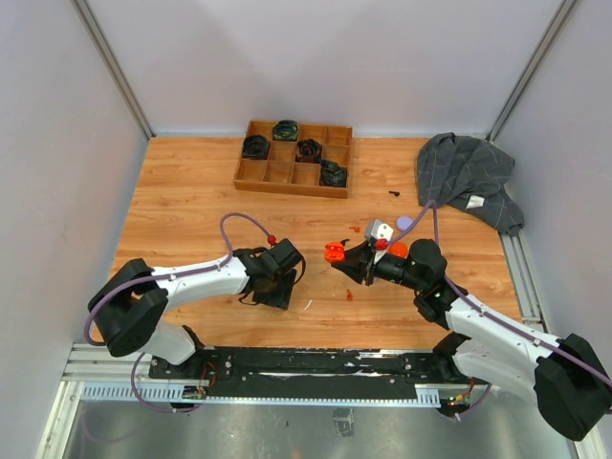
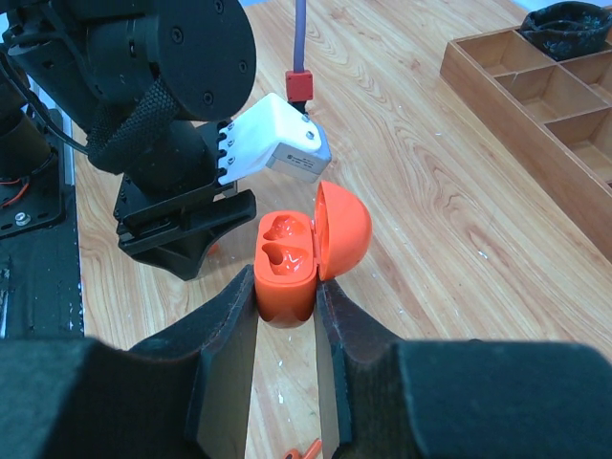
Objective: Insert the wireless bluetooth earbuds into the charging case
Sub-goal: Pick up the earbud from the center of the board.
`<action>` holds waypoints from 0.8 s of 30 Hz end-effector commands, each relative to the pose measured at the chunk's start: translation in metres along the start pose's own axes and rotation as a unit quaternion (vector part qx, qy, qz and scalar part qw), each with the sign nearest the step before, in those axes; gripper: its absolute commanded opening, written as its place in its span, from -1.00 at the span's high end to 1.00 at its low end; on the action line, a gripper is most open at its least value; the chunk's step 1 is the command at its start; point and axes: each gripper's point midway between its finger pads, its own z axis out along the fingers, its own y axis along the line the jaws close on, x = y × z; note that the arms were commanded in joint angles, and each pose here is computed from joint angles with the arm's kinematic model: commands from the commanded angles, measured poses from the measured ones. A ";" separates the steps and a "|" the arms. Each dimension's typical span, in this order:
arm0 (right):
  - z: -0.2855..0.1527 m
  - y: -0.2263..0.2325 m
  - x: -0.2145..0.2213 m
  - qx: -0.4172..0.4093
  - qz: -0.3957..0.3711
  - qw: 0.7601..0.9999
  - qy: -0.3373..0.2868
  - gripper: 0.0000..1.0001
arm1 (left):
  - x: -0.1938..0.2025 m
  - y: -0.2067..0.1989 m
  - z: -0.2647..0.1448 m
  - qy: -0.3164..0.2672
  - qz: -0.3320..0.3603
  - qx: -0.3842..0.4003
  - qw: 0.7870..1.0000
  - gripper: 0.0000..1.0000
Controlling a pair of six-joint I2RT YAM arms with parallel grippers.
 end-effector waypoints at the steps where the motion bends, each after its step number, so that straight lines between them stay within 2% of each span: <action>1: -0.002 -0.004 0.001 0.010 -0.006 1.000 -0.002 0.84 | -0.007 0.005 0.000 -0.011 0.005 -0.038 0.999 0.01; 24: -0.003 -0.004 -0.001 0.010 -0.006 1.000 -0.002 0.84 | -0.004 0.017 0.014 0.006 0.032 -0.087 0.996 0.39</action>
